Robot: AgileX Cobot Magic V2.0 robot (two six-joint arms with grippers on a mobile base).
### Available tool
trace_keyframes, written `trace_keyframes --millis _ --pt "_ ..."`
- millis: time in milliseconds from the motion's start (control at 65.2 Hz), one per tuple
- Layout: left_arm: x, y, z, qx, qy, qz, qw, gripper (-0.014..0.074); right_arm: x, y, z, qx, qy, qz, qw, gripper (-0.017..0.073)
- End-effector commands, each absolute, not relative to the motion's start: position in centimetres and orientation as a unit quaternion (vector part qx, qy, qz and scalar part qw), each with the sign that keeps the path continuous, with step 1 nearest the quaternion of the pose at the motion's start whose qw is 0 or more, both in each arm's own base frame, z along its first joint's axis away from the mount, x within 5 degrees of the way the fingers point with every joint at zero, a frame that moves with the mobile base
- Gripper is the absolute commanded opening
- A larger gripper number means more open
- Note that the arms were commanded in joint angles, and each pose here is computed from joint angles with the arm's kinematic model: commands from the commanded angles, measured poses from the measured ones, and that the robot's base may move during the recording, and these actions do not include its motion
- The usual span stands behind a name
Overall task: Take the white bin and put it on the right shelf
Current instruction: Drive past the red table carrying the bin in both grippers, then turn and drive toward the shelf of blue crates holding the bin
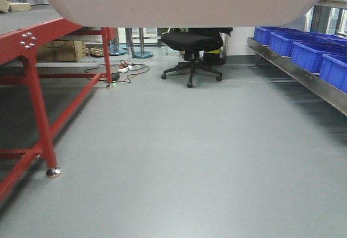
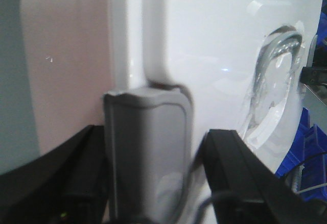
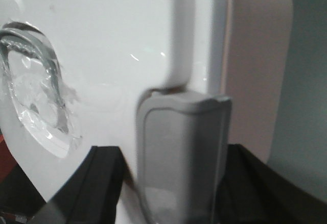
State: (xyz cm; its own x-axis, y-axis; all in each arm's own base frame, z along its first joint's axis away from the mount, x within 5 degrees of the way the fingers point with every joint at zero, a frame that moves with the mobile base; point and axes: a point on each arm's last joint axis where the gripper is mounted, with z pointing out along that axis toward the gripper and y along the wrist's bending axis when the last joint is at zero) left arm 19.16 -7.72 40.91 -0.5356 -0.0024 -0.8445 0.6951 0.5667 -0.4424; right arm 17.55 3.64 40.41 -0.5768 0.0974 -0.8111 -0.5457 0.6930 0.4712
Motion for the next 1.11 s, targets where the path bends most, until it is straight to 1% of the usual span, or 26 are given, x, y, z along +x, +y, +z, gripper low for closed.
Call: trace_keyframes --millis 0,537,721,829,1090 --pt "17.2 -8.8 43.6 0.239 0.712 -0.498 0.435 0.0262 15.8 5.1 42.7 -0.18 0.759 0.45 0.436 0.0424" --pt "17.2 -8.8 43.6 0.239 0.712 -0.498 0.435 0.0262 15.8 5.1 42.7 -0.18 0.759 0.45 0.436 0.0424" --pt "17.0 -8.8 43.8 0.239 0.709 -0.5 0.437 0.0262 14.9 5.3 43.1 -0.188 0.753 0.444 0.447 0.0424" --pt "18.6 -8.8 43.2 0.217 0.715 -0.507 0.43 0.0262 15.4 5.1 43.0 -0.179 0.755 0.444 0.448 0.0424" --pt "20.6 -8.9 41.9 0.201 0.729 -0.511 0.407 0.0262 15.5 5.1 43.1 -0.175 0.755 0.441 0.453 0.0424"
